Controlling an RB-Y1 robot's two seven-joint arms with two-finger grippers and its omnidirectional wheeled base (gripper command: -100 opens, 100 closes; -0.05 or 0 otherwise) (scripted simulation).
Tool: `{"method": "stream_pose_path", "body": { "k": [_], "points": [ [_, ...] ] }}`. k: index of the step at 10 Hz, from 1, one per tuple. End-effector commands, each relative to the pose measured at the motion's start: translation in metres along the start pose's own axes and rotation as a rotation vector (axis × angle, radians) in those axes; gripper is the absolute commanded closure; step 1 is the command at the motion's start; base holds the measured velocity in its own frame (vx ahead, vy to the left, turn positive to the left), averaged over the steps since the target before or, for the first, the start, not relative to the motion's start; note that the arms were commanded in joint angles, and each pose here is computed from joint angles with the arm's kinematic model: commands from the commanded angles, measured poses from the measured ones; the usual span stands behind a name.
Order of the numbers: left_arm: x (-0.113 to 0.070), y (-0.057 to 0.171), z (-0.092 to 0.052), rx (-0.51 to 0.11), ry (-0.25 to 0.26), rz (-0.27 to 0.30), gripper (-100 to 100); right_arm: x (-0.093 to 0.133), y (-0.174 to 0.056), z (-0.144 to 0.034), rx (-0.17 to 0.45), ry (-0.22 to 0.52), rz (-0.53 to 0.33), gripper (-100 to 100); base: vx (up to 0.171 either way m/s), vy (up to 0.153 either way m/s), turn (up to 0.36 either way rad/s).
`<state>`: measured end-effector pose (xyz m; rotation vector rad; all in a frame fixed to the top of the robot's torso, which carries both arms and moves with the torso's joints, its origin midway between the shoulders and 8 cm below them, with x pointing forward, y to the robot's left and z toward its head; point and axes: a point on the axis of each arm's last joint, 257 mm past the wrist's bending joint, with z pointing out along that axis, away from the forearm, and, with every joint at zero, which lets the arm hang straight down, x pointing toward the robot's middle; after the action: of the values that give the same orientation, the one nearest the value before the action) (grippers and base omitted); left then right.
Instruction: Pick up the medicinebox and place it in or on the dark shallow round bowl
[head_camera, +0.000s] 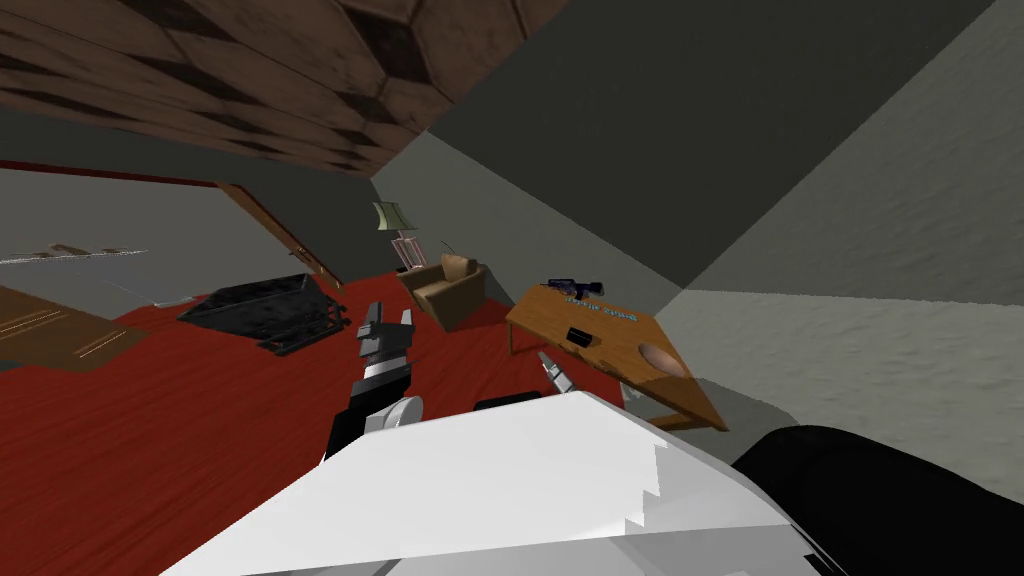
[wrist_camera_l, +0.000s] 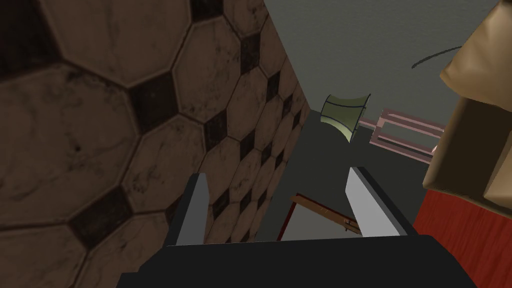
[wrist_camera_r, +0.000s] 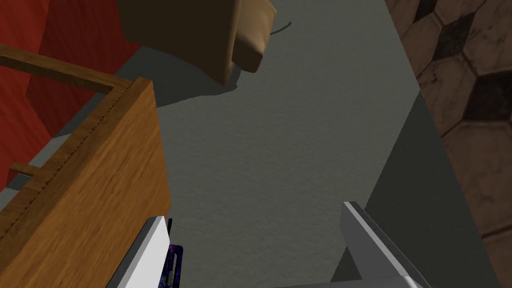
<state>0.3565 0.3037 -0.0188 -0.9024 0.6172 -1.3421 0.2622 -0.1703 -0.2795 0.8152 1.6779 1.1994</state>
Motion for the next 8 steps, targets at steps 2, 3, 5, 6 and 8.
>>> {"method": "stream_pose_path", "body": {
  "k": [2, 3, 5, 6, 8],
  "points": [
    [0.000, 0.000, 0.000, 0.000, 0.000, 0.000, 0, 0.018, -0.033, -0.018, 0.093, 0.052, -0.012, -100, 0.024, -0.041, 0.229],
    [0.000, 0.000, 0.000, 0.000, 0.000, 0.000, 0, 0.033, -0.061, -0.037, 0.176, 0.098, -0.026, -100, 0.024, -0.035, 0.348],
    [0.000, 0.000, 0.000, 0.000, 0.000, 0.000, 0, 0.046, -0.089, -0.061, 0.261, 0.146, -0.042, -100, 0.035, -0.064, 0.334],
    [0.000, 0.000, 0.000, 0.000, 0.000, 0.000, 0, 0.058, -0.116, -0.088, 0.348, 0.195, -0.062, -100, 0.054, -0.068, 0.358],
    [0.000, 0.000, 0.000, 0.000, 0.000, 0.000, 0, 0.068, -0.142, -0.117, 0.434, 0.246, -0.086, -100, 0.041, -0.060, 0.226]
  ]
}}
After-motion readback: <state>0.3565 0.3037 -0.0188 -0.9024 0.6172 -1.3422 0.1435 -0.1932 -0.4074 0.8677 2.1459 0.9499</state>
